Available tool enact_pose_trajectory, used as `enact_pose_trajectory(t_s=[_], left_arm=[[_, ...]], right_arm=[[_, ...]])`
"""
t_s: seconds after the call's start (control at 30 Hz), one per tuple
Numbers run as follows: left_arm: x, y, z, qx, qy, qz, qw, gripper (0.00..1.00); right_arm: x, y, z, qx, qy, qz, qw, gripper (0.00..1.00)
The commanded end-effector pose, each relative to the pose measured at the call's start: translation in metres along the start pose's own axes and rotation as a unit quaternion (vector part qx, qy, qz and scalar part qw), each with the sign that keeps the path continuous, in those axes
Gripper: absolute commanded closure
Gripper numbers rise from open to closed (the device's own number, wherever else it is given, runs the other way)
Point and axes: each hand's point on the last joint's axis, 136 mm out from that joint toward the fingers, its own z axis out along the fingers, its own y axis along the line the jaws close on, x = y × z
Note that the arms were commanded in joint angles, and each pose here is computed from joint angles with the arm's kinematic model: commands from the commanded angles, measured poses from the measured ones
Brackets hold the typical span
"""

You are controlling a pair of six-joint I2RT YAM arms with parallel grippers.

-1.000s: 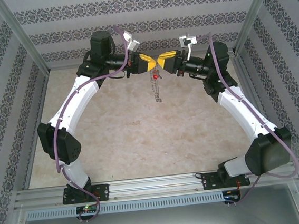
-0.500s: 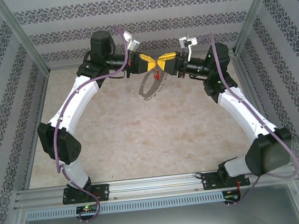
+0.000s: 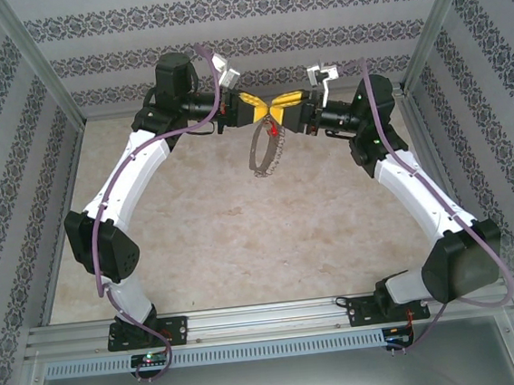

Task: Put the keys on the keyring

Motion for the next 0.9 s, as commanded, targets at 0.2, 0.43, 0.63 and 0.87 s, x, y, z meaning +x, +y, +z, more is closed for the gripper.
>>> enact_pose_trajectory(t_s=[0.2,0.43,0.63,0.87], left_arm=[[-0.023,-0.027,-0.004,0.018,-0.014,0.045,0.999,1.0],[-0.023,-0.027,-0.003,0.02,-0.014,0.041,0.999,1.0],[-0.022,-0.028,-0.002,0.021,-0.013,0.042,0.999,1.0],[-0.024,-0.03,-0.002,0.022,-0.013,0.045,0.999,1.0]], right_arm=[[0.016,0.0,-0.025,0.023,-0.007,-0.02,1.0,0.57],[0.004,0.01,-0.022,0.005,-0.023,-0.036,0.999,0.6],[-0.006,0.017,-0.012,-0.015,-0.024,-0.037,0.999,0.63],[0.004,0.005,-0.009,-0.005,-0.016,-0.029,0.999,0.63]])
